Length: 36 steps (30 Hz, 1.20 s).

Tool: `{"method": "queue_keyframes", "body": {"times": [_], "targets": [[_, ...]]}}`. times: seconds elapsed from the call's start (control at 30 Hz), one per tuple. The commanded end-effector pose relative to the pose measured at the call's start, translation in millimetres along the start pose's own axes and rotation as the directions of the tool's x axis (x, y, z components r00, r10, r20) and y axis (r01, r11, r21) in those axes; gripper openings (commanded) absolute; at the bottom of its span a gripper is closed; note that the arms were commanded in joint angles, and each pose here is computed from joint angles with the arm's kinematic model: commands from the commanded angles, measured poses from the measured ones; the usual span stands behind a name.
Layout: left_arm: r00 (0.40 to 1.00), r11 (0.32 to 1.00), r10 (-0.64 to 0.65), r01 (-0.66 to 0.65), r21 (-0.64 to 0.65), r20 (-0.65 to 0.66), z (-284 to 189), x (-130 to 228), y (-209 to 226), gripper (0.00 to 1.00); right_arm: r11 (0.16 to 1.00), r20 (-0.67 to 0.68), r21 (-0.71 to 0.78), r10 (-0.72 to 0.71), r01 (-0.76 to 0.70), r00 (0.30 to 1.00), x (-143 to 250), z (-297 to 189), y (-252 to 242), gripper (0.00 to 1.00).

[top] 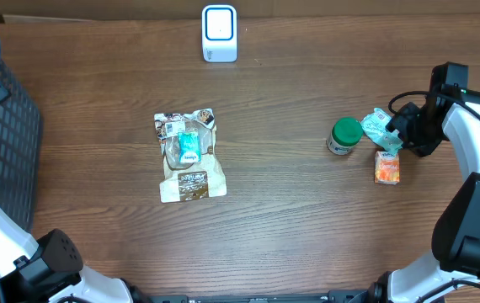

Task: Scan the item barcode
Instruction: 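Carry the wipes packet right and set it beside the tissue pack, then reach the right gripper to the pile and grasp the green tissue pack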

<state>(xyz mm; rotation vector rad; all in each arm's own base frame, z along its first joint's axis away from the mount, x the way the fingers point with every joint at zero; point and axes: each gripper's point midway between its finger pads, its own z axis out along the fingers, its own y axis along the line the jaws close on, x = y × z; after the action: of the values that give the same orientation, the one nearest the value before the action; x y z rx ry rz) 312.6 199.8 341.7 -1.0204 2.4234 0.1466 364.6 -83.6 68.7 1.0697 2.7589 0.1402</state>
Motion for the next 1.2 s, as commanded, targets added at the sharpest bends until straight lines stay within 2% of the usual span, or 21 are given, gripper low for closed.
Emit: {"method": "queue_keyframes", "body": {"times": [0.0,0.07,0.3,0.4,0.47,0.83,1.0,1.17], "targets": [[1.000,1.000,-0.009,0.009,0.002,0.002,-1.1,0.6,-0.2,1.00,0.999,0.040,-0.020,-0.037,0.038,0.999,-13.3,-29.7,9.7,0.58],[1.000,1.000,-0.010,0.010,0.001,0.002,-1.1,0.5,-0.1,1.00,0.998,0.050,-0.041,-0.047,0.049,0.998,-19.2,-50.1,18.3,0.58],[1.000,1.000,-0.010,0.010,0.001,0.002,-1.1,0.5,-0.1,0.99,0.953,0.152,-0.132,-0.250,0.271,0.956,-23.0,-155.8,76.0,0.60],[1.000,1.000,-0.010,0.010,0.001,0.002,-1.1,0.6,-0.1,1.00,0.911,0.178,-0.217,-0.315,0.349,0.932,-5.3,-180.6,112.4,0.61],[1.000,1.000,-0.010,0.010,0.001,0.002,-1.1,0.5,-0.1,1.00,0.827,0.166,-0.341,-0.414,0.446,0.895,31.6,-185.5,161.5,0.61],[1.000,1.000,-0.010,0.010,0.001,0.002,-1.1,0.5,-0.1,0.99,0.605,0.164,-0.478,-0.651,0.637,0.741,173.6,-131.5,294.0,0.56],[1.000,1.000,-0.010,0.010,0.001,0.002,-1.1,0.5,-0.1,1.00,0.641,0.072,-0.443,-0.671,0.627,0.738,225.4,-74.7,319.1,0.52],[1.000,1.000,-0.010,0.010,0.001,0.002,-1.1,0.5,-0.1,1.00,0.665,-0.058,-0.431,-0.696,0.611,0.716,261.1,-29.3,317.7,0.50]]}}
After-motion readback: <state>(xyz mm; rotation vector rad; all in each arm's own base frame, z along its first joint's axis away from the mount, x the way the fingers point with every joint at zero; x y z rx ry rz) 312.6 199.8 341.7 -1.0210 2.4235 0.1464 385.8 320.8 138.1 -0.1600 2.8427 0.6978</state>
